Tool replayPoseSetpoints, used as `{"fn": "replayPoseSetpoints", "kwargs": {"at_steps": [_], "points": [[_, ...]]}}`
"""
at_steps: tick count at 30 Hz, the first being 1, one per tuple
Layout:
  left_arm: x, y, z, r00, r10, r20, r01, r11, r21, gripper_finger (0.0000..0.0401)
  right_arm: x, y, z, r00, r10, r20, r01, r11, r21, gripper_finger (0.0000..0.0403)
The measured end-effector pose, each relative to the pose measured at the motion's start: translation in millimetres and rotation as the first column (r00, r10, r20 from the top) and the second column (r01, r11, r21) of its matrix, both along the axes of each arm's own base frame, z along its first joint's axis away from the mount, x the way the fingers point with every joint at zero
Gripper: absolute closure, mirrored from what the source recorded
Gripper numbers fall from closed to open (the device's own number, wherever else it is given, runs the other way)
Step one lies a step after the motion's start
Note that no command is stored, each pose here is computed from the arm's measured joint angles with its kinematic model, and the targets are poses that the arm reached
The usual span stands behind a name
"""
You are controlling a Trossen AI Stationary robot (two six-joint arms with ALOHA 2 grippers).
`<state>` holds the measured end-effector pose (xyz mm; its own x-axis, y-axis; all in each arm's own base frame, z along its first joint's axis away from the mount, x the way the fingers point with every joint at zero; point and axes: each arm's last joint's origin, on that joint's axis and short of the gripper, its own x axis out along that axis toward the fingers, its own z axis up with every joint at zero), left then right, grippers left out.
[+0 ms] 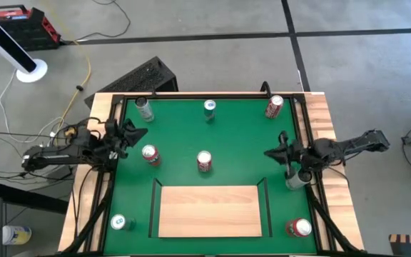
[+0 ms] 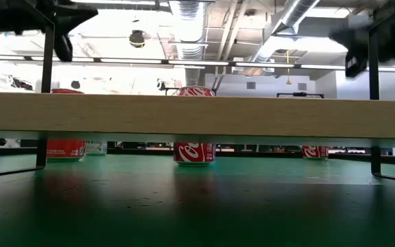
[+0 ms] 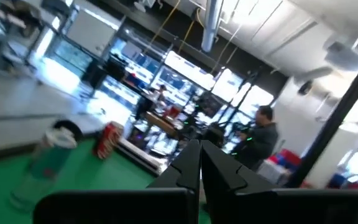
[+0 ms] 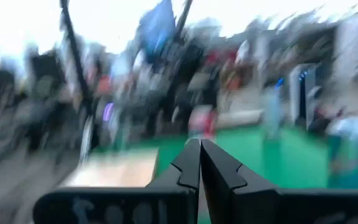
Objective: Place canned beverage on shelf
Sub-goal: Put the bottom red soda can on the shelf
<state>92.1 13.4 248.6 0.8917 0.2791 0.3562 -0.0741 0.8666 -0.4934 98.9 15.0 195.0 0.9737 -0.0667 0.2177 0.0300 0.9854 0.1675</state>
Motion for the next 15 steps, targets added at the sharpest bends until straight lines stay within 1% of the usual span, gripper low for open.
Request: {"fn": "replayPoseSetpoints", "kwargs": {"at_steps": [3, 7, 10, 13, 15], "points": [[9, 1, 19, 0.998, 0.042, -0.055, -0.036, 0.995, 0.095, 0.0401, -6, -6, 22, 0.980, -0.093, 0.174, 0.085, 0.995, 0.050, 0.0362], [23, 3, 44, 0.983, 0.103, -0.149, -0.069, 0.973, 0.221, 0.0401, -12, -10, 45, 0.943, -0.147, 0.300, 0.142, 0.989, 0.040, 0.0362], [33, 5, 61, 0.961, 0.123, -0.247, -0.047, 0.954, 0.295, 0.0401, -11, -11, 63, 0.930, -0.165, 0.328, 0.160, 0.986, 0.043, 0.0362], [38, 8, 75, 0.931, 0.140, -0.336, -0.004, 0.928, 0.374, 0.0401, -2, -12, 81, 0.933, -0.183, 0.308, 0.181, 0.983, 0.036, 0.0362], [42, 10, 83, 0.913, 0.164, -0.373, 0.012, 0.904, 0.427, 0.0401, 7, -12, 95, 0.937, -0.192, 0.290, 0.192, 0.981, 0.029, 0.0362]]}}
